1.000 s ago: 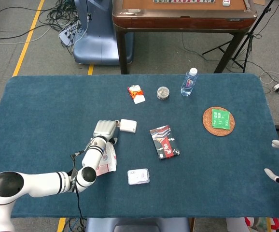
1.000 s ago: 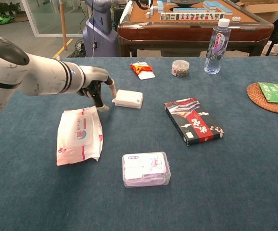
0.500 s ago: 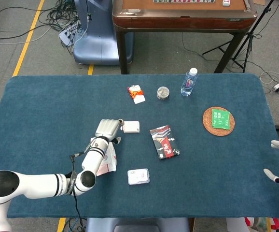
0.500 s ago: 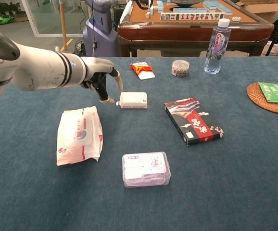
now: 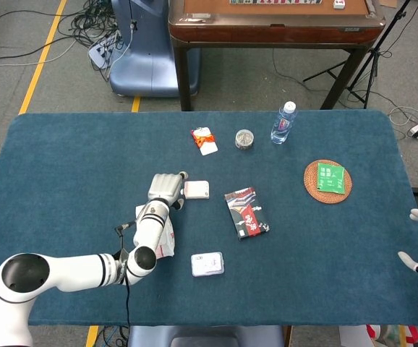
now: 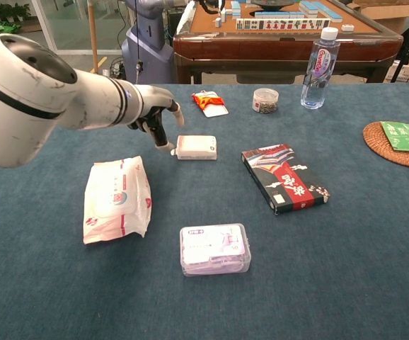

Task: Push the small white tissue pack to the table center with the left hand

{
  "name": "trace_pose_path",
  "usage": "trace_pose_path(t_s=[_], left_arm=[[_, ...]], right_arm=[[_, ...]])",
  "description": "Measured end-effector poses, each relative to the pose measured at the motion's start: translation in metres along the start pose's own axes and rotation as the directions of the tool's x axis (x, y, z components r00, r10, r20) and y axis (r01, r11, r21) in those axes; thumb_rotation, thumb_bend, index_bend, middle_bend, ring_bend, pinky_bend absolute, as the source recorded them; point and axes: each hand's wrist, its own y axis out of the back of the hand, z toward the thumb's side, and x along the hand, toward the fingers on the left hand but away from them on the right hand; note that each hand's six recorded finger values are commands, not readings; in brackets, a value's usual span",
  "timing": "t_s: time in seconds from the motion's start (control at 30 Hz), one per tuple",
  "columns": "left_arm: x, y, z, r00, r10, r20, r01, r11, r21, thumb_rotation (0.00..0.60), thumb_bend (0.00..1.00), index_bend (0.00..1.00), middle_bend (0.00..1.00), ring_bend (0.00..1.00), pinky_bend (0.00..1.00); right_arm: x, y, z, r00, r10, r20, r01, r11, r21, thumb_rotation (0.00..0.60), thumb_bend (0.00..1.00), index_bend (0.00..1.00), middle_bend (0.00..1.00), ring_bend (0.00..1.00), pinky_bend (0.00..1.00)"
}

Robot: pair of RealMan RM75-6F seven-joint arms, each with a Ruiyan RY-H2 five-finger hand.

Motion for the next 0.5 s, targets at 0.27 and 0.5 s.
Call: trace_pose_path(t_s=[0.27, 0.5], left_arm=[[0.004, -0.005, 0.015, 1.000, -0.020, 0.012, 0.019, 0.999, 0.029, 0.600, 0.40, 0.16, 1.00, 1.00, 1.00], [0.003, -0.009, 0.025, 0.999, -0.032, 0.028, 0.031, 0.998, 0.053, 0.600, 0.40, 0.18, 1.00, 1.00, 1.00]], right_arm=[[0.000, 0.002, -0.002, 1.000, -0.003, 0.004, 0.003, 1.000, -0.005, 0.600, 0.06, 0.25, 0.31, 0.26, 0.27], [-0.001, 0.003, -0.003, 1.000, -0.004, 0.006, 0.004, 1.000, -0.007, 0.600, 0.06, 0.25, 0.31, 0.26, 0.27]])
